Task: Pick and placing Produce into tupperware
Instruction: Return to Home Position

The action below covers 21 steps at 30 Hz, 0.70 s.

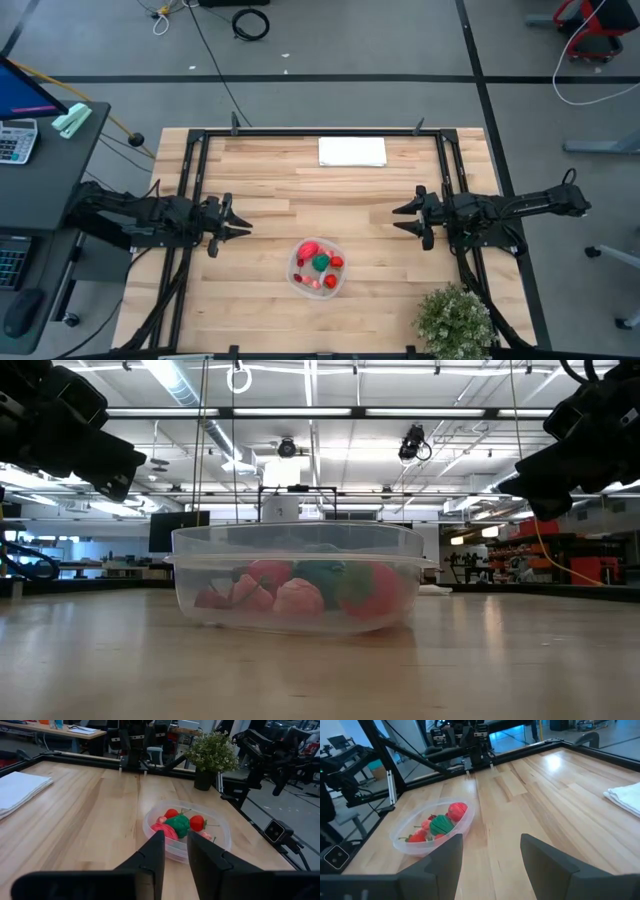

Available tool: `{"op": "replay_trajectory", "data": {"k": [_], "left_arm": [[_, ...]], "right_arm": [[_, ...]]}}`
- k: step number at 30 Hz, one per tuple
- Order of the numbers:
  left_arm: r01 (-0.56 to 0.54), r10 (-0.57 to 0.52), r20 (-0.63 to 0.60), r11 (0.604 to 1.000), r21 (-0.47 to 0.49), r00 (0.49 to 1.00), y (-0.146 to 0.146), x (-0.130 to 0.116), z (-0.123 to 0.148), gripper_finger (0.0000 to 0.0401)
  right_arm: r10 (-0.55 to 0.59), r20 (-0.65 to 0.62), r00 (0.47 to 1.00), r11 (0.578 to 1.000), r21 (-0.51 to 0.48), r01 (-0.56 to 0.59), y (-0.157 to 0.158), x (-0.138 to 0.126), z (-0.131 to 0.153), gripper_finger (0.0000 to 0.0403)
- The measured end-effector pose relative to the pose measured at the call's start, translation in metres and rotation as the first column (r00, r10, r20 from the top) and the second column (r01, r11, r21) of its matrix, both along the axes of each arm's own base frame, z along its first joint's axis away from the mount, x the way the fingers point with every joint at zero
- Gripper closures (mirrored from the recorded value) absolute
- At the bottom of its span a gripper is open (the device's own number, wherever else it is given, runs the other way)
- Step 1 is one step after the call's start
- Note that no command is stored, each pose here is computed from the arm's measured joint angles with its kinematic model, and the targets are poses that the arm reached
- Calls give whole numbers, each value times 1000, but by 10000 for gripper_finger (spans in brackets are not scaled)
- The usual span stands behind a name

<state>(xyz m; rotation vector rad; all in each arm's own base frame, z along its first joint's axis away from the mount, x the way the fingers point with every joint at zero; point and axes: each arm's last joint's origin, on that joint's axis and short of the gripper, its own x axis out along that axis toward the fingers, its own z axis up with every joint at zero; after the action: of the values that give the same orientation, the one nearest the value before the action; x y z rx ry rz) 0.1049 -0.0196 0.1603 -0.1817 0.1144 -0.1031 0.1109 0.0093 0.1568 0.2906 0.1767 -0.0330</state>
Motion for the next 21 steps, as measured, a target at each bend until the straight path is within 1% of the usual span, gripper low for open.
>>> {"op": "replay_trajectory", "data": {"k": [5, 15, 21], "left_arm": [[0, 0, 0, 1000, 0, 1000, 0, 0, 0, 318], [0, 0, 0, 1000, 1, 1000, 0, 0, 0, 307], [0, 0, 0, 1000, 1, 1000, 0, 0, 0, 315]], "right_arm": [[1, 1, 1000, 1000, 1, -1, 0, 0, 0, 194], [2, 2, 1000, 1000, 0, -2, 0, 0, 1, 194], [2, 2, 1000, 1000, 0, -2, 0, 0, 1, 194]]}}
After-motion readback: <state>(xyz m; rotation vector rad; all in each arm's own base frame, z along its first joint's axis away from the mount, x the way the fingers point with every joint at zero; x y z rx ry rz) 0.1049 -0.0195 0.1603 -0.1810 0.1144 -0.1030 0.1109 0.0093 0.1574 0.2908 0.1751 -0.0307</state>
